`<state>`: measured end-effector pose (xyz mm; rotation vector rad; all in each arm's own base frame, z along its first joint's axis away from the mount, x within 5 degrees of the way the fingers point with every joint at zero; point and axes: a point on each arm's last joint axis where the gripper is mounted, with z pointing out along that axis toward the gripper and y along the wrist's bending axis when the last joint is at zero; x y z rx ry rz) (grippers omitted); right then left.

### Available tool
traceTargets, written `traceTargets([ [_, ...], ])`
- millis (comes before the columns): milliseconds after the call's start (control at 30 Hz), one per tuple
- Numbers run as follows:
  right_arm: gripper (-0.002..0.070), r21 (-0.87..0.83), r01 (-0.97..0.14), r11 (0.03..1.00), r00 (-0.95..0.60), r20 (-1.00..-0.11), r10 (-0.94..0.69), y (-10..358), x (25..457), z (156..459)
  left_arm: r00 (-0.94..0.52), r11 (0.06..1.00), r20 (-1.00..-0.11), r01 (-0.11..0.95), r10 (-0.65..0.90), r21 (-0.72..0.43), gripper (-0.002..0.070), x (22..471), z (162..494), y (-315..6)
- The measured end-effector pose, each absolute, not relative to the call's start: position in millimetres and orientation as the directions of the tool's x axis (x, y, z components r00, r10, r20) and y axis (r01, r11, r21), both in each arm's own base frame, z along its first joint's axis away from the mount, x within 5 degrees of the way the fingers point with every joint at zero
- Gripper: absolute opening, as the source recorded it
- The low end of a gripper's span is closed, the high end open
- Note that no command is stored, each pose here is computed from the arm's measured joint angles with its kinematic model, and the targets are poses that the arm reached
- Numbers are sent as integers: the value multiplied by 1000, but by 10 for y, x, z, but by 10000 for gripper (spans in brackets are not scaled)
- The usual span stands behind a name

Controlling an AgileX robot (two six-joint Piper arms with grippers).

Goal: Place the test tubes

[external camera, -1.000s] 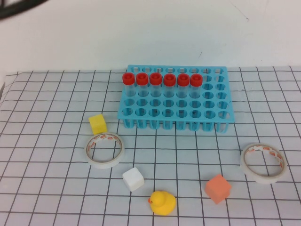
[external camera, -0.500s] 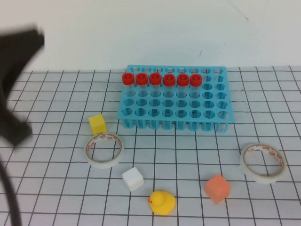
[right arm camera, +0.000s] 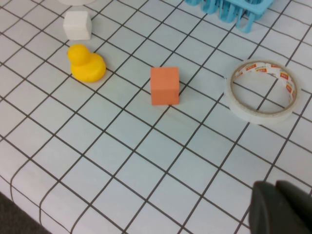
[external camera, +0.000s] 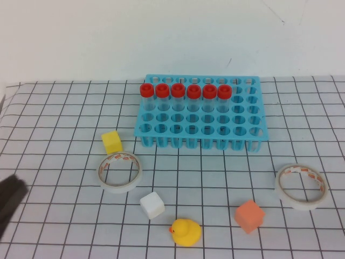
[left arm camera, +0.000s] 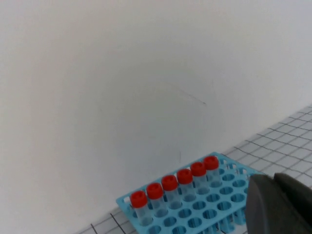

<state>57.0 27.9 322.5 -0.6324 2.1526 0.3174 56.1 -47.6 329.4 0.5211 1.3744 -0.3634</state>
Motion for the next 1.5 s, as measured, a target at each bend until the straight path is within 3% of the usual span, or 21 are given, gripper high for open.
traceTargets([
  [267, -1, 4, -543, 840, -513, -794, -327, 279, 570, 3225, 266, 862, -963, 475, 49, 175, 0, 384, 3319, -412],
  [533, -1, 4, -543, 840, -513, -794, -327, 279, 570, 3225, 263, 823, -963, 532, 64, 200, 0, 355, 3294, -467],
  [833, -1, 4, -543, 840, -513, -794, -327, 279, 570, 3225, 308, 866, -943, 429, 126, 256, 0, 405, 3281, -392],
  [933, -1, 4, -543, 840, -513, -794, -327, 279, 570, 3225, 312, 911, -950, 386, 17, 143, 0, 445, 3249, -325],
  [1033, -1, 4, -543, 840, -513, -794, -327, 279, 570, 3225, 258, 960, -950, 258, -177, -109, 0, 507, 3179, -148],
  [1067, -1, 4, -543, 840, -513, -794, -327, 279, 570, 3225, 135, 937, -928, 108, -346, -334, 0, 536, 3040, 1],
  [1100, -1, 4, -543, 840, -513, -794, -327, 279, 570, 3225, 47, 913, -912, -2, -408, -408, 0, 531, 2922, 69],
  [1200, -1, 4, -543, 840, -513, -794, -327, 279, 570, 3225, -237, 825, -804, -320, -545, -465, 0, 451, 2485, 175],
  [1267, -1, 4, -543, 840, -513, -794, -327, 279, 570, 3225, -297, 769, -729, -424, -617, -478, 0, 392, 2271, 188],
  [1367, -1, 4, -543, 840, -513, -794, -327, 279, 570, 3225, -289, 759, -718, -413, -634, -504, 0, 379, 2062, 166],
  [1500, -1, 4, -543, 840, -513, -794, -327, 279, 570, 3225, -215, 855, -831, -219, -512, -470, 0, 481, 1946, 97],
])
